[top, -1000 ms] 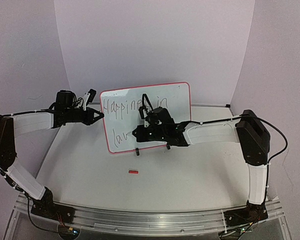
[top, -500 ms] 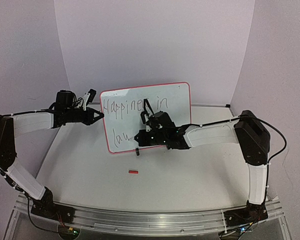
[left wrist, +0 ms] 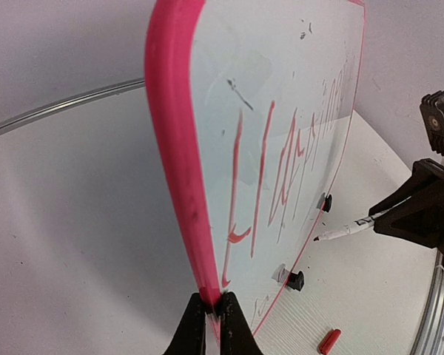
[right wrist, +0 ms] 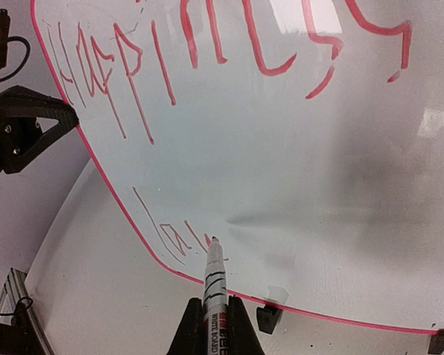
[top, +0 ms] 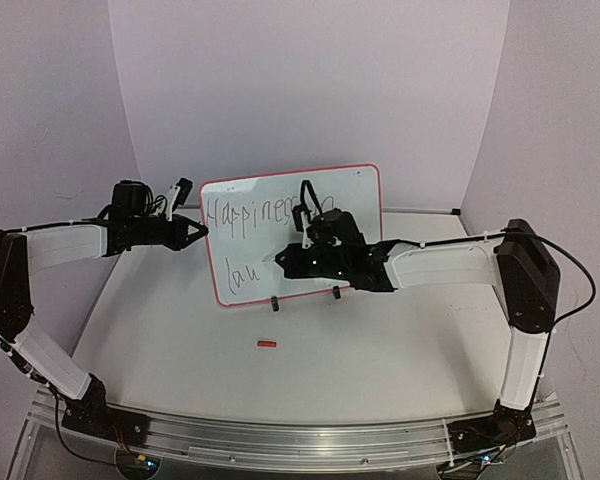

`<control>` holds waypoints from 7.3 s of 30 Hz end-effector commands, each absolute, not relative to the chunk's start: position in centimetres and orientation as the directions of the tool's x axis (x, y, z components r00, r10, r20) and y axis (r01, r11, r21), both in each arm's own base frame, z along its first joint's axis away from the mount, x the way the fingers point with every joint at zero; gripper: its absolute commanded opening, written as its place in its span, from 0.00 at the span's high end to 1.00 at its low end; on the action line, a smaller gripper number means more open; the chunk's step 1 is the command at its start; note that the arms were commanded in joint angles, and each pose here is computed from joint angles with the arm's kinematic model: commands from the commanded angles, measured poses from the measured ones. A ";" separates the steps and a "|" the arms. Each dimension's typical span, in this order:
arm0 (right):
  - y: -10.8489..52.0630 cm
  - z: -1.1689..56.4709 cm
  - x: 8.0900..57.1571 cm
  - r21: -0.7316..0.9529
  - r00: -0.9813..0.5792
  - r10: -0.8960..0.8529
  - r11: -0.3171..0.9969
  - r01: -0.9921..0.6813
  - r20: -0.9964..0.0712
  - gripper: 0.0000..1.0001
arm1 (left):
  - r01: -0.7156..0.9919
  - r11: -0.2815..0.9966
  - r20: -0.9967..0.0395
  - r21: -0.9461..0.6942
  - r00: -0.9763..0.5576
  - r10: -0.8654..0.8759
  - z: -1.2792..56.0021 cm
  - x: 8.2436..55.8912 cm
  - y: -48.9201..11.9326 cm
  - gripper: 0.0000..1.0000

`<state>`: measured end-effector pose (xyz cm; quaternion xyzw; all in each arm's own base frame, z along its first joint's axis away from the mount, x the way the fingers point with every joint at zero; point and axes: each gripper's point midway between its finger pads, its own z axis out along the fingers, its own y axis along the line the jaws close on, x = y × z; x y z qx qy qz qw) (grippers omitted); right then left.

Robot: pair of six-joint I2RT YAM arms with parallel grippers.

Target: Write a sentence on the whiteboard

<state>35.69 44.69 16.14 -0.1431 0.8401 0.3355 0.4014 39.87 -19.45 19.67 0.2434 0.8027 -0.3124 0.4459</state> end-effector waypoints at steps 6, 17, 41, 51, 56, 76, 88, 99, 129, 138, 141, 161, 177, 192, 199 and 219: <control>44.5 16.8 36.8 0.466 -0.629 0.066 0.732 -0.497 -0.774 1.00 | 0.681 0.700 -0.895 -0.215 -0.424 0.138 20.8 40.5 -19.1 1.00; 45.3 16.2 37.7 0.481 -0.640 0.067 0.720 -0.500 -0.766 1.00 | 0.682 0.699 -0.894 -0.217 -0.427 0.139 20.7 40.6 -19.2 1.00; 44.4 13.1 36.9 0.466 -0.677 0.024 0.743 -0.480 -0.735 1.00 | 0.681 0.699 -0.889 -0.221 -0.435 0.142 20.2 41.0 -19.3 1.00; 44.2 17.1 38.0 0.439 -0.606 0.062 0.748 -0.497 -0.793 1.00 | 0.679 0.699 -0.888 -0.222 -0.437 0.142 20.1 41.0 -19.3 1.00; 44.4 18.6 38.2 0.438 -0.586 0.074 0.741 -0.510 -0.807 1.00 | 0.680 0.699 -0.890 -0.220 -0.434 0.142 20.3 40.9 -19.3 1.00; 44.2 16.0 37.2 0.462 -0.640 0.049 0.735 -0.497 -0.767 1.00 | 0.681 0.699 -0.890 -0.220 -0.434 0.142 20.3 40.9 -19.3 1.00; 44.0 11.1 35.4 0.488 -0.723 0.002 0.739 -0.464 -0.690 1.00 | 0.683 0.697 -0.892 -0.219 -0.429 0.141 20.5 40.8 -19.3 1.00; 47.0 10.0 35.1 0.509 -0.730 -0.013 0.708 -0.490 -0.684 1.00 | 0.682 0.698 -0.893 -0.218 -0.428 0.140 20.7 40.8 -19.2 1.00; 42.7 19.8 33.7 0.528 -0.618 0.127 0.666 -0.526 -0.776 1.00 | 0.683 0.697 -0.895 -0.217 -0.425 0.137 20.8 40.5 -19.2 1.00; 42.8 18.4 35.0 0.515 -0.623 0.107 0.677 -0.525 -0.775 1.00 | 0.681 0.701 -0.896 -0.213 -0.423 0.138 21.0 40.5 -19.1 1.00; 43.0 18.1 35.4 0.505 -0.617 0.103 0.685 -0.524 -0.780 1.00 | 0.680 0.702 -0.894 -0.214 -0.426 0.139 20.8 40.5 -19.1 1.00; 43.3 18.0 39.1 0.485 -0.592 0.123 0.714 -0.504 -0.796 1.00 | 0.679 0.702 -0.892 -0.213 -0.428 0.144 20.6 40.6 -19.1 1.00; 42.2 13.1 37.4 0.515 -0.691 0.084 0.732 -0.446 -0.718 1.00 | 0.678 0.703 -0.891 -0.214 -0.431 0.145 20.4 40.8 -19.2 1.00; 42.7 14.0 37.4 0.533 -0.684 0.107 0.717 -0.449 -0.722 1.00 | 0.679 0.702 -0.892 -0.214 -0.429 0.144 20.6 40.8 -19.2 1.00; 42.3 17.2 38.4 0.513 -0.626 0.144 0.723 -0.462 -0.766 1.00 | 0.679 0.702 -0.892 -0.213 -0.428 0.143 20.7 40.7 -19.2 1.00; 41.1 18.6 39.0 0.496 -0.588 0.174 0.745 -0.446 -0.790 1.00 | 0.679 0.703 -0.893 -0.212 -0.426 0.143 20.7 40.7 -19.2 1.00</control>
